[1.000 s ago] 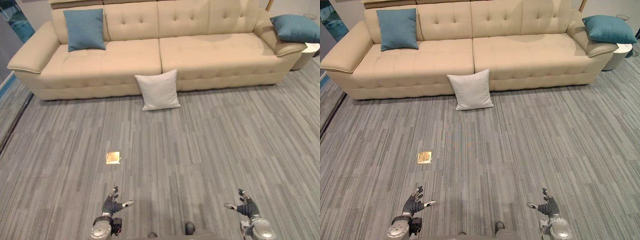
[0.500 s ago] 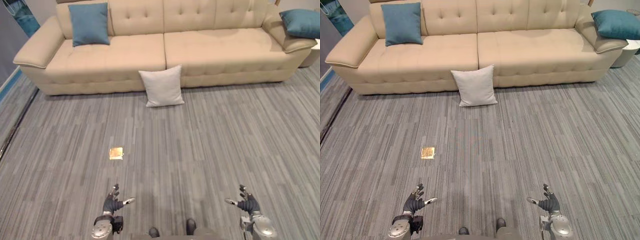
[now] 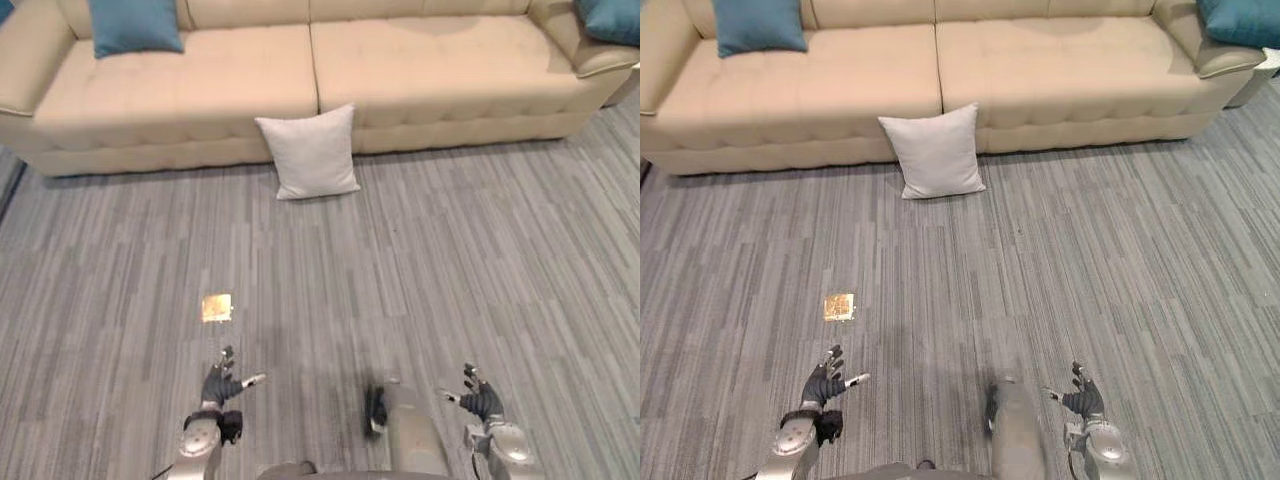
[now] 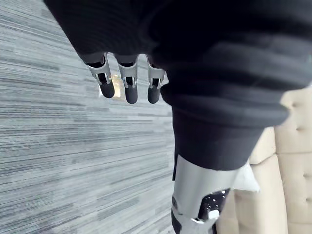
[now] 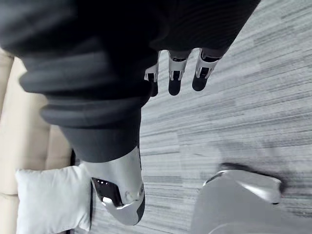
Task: Pick up cushions and gather them together orderly.
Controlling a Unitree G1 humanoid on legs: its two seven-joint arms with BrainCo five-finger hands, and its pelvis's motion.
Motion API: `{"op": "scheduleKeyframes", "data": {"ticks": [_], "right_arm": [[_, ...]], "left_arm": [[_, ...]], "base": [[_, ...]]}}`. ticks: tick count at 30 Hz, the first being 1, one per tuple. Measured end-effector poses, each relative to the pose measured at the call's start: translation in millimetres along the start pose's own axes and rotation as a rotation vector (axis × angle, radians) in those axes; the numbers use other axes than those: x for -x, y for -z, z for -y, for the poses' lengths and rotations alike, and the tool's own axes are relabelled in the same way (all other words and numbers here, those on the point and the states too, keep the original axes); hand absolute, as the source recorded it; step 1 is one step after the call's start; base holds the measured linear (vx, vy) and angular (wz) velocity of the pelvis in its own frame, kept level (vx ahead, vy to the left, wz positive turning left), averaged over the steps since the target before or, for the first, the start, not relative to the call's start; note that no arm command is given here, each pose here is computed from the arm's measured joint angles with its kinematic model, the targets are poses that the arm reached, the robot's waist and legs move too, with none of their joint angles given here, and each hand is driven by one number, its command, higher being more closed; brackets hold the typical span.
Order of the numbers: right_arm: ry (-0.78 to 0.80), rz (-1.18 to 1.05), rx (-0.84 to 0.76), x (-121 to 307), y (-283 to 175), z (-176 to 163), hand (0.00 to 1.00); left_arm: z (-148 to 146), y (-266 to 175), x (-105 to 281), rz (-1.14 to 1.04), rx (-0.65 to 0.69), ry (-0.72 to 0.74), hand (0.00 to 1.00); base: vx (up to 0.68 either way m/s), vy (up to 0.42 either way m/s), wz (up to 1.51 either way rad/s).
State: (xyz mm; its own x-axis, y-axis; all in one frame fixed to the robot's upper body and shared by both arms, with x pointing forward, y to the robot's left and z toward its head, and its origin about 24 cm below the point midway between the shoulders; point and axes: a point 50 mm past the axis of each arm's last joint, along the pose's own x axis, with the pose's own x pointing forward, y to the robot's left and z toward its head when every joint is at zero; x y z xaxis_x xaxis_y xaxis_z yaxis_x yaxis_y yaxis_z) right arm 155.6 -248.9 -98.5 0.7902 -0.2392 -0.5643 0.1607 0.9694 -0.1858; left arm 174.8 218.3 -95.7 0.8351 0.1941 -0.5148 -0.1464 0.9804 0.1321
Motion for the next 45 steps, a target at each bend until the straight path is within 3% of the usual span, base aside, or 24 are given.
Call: {"op": "scheduleKeyframes", "data": {"ticks": [10, 21, 29, 31, 35, 45], "right_arm": [[-0.007, 0.110, -0.002, -3, -26, -4, 0.00], [0.001, -0.015, -0.032, 7, 8, -11, 0.00], [-0.072, 0.003, 0.028, 1, 1, -29, 0.00], [-0.068, -0.033, 0.029, 7, 12, -28, 0.00], [-0.051, -0.077, 0.048, 9, 20, -19, 0.00], [-0.015, 0.007, 0.011, 8, 2, -14, 0.00]], "left_arm": [[21, 0, 5, 0.017, 0.070, 0.054, 0.00], [23, 30, 18, -0.101, 0.059, 0.058, 0.00], [20, 16, 6, -0.062, 0.031, 0.045, 0.00], [14, 21, 8, -0.079, 0.015, 0.037, 0.00], [31, 30, 13, -0.119, 0.065, 0.052, 0.00], [43, 30, 16, -0.116, 0.101, 0.068, 0.00]], "base": [[0.61, -0.192, -0.19], [0.58, 0.180, -0.27], [0.53, 0.048, 0.19], [0.48, -0.107, 0.54], [0.44, -0.194, 0.49], [0.25, -0.016, -0.09]]}}
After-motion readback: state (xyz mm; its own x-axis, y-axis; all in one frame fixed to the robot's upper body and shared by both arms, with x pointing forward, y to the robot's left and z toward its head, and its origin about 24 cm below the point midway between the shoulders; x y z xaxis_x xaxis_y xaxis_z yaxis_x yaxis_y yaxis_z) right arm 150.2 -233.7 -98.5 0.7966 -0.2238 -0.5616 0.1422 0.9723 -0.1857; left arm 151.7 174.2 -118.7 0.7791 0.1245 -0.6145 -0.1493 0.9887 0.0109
